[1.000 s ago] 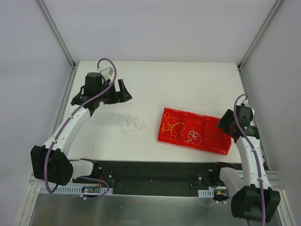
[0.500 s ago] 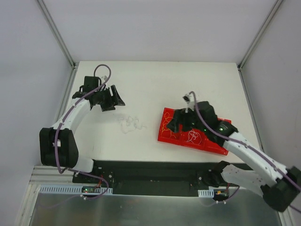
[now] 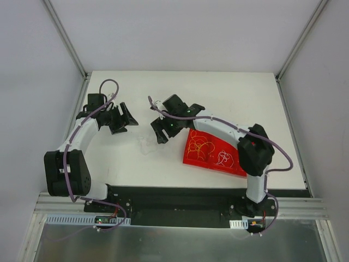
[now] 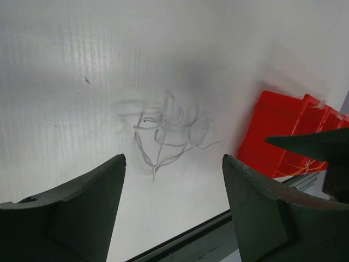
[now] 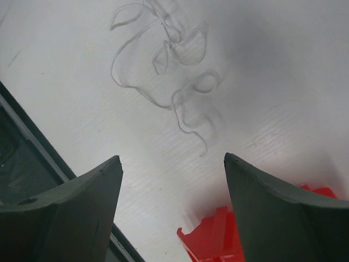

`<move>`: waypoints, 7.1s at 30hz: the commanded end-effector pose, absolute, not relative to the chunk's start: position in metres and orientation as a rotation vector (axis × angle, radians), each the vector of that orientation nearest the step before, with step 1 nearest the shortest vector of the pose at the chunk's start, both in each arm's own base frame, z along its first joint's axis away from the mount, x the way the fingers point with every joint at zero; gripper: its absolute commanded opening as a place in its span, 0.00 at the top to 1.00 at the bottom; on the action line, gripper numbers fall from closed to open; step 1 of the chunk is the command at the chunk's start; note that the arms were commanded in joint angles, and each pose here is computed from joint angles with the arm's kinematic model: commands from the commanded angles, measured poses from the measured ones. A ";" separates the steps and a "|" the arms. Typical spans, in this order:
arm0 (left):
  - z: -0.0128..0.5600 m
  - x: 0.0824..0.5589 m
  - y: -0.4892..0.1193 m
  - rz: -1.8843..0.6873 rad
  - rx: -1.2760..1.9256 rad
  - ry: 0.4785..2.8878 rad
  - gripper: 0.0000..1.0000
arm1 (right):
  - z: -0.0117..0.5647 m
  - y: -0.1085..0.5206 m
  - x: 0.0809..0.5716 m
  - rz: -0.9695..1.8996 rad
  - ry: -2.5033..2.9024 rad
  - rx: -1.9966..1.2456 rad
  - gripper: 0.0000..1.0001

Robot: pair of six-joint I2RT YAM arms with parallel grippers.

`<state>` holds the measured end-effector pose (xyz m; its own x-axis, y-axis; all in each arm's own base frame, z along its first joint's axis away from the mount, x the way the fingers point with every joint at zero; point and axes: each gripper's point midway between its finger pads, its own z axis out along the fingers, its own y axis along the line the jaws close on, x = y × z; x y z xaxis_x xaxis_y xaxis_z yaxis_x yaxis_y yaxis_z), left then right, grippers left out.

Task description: Untangle the cables

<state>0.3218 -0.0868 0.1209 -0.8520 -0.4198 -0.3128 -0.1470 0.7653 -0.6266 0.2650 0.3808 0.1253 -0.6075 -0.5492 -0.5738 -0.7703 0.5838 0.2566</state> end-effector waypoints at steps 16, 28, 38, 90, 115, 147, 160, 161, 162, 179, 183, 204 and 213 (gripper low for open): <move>0.145 0.321 -0.098 -0.944 -0.337 2.428 0.30 | 0.043 0.383 0.258 0.668 2.489 -1.167 0.84; 0.175 0.316 -0.125 -1.204 -0.167 2.275 0.25 | 0.235 0.374 0.241 0.887 2.143 -0.920 0.99; 0.262 0.289 -0.158 -1.368 0.152 1.880 0.16 | 0.363 0.377 0.225 1.098 1.921 -0.802 1.00; 0.185 0.297 -0.144 -1.033 -0.320 2.170 0.34 | 0.555 0.322 0.108 1.453 1.449 -0.706 1.00; 0.318 0.313 -0.108 -0.711 -0.121 1.876 0.14 | 0.610 0.366 0.138 1.453 1.316 -0.755 1.00; 0.293 0.343 -0.068 -0.426 -0.156 1.905 0.07 | 0.086 0.447 0.177 0.724 2.461 -1.009 0.92; 0.290 0.345 -0.066 -0.488 -0.196 1.914 0.09 | 0.053 0.437 0.172 0.552 2.481 -1.070 0.53; 0.290 0.346 -0.067 -0.506 -0.200 1.917 0.09 | 0.054 0.435 0.171 0.536 2.476 -1.075 0.51; 0.289 0.346 -0.067 -0.518 -0.205 1.922 0.10 | 0.056 0.433 0.171 0.525 2.474 -1.076 0.49; 0.286 0.347 -0.067 -0.558 -0.232 1.924 0.12 | 0.062 0.467 0.206 0.536 2.459 -0.611 0.16; 0.288 0.350 -0.056 -0.566 -0.271 1.915 0.12 | 0.048 0.480 0.212 0.494 2.518 -0.467 0.16; 0.276 0.355 -0.049 -0.591 -0.321 1.936 0.15 | 0.075 0.439 0.221 0.150 2.336 -0.590 1.00; 0.274 0.357 -0.048 -0.588 -0.329 1.939 0.14 | 0.218 0.367 0.193 0.476 2.095 -0.570 1.00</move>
